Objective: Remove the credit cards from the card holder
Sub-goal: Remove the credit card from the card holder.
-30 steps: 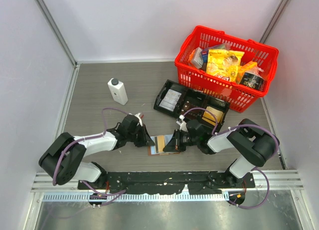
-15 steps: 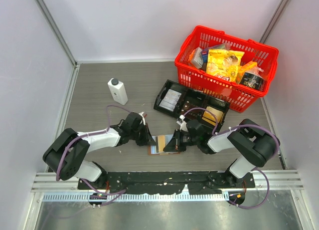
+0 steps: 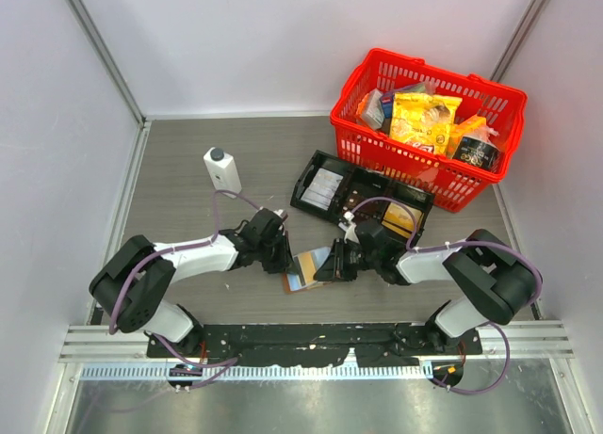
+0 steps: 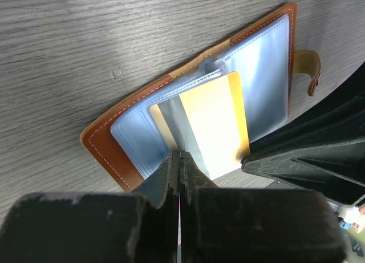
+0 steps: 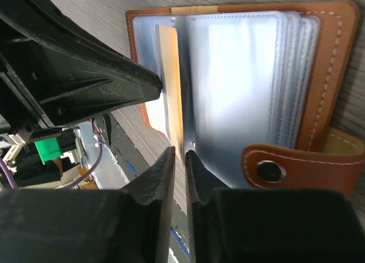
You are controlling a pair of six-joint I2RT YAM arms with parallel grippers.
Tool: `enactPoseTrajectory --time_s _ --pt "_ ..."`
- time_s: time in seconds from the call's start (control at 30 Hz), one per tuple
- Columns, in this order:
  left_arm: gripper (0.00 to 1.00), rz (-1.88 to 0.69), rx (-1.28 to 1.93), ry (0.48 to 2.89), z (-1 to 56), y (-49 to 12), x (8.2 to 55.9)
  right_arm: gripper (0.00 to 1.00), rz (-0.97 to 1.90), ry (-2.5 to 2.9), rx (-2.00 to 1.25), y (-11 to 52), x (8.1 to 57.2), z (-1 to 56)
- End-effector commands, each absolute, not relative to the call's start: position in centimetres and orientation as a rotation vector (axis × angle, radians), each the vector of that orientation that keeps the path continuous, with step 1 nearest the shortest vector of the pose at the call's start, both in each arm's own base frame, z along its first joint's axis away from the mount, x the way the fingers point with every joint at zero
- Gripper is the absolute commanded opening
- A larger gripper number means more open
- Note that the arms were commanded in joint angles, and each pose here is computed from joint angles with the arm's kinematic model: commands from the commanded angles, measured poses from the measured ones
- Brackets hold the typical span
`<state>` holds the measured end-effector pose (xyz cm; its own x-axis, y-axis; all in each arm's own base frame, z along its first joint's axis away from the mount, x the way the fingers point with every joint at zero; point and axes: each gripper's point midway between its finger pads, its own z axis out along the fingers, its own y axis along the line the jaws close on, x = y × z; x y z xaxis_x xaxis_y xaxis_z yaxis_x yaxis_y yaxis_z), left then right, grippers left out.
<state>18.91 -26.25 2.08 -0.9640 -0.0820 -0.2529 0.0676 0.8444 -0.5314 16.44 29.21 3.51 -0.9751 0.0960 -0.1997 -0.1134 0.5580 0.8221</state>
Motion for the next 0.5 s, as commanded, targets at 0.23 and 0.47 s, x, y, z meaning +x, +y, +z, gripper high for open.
enactPoseTrajectory --time_s 0.23,0.47 --pt "0.0 -0.439 -0.012 2.915 -2.5 -20.7 16.4 0.39 1.357 2.453 -0.049 30.5 19.9 6.0" --pt "0.0 -0.46 -0.016 2.909 -2.4 -21.0 16.5 0.33 1.343 2.458 -0.028 30.9 20.9 5.1"
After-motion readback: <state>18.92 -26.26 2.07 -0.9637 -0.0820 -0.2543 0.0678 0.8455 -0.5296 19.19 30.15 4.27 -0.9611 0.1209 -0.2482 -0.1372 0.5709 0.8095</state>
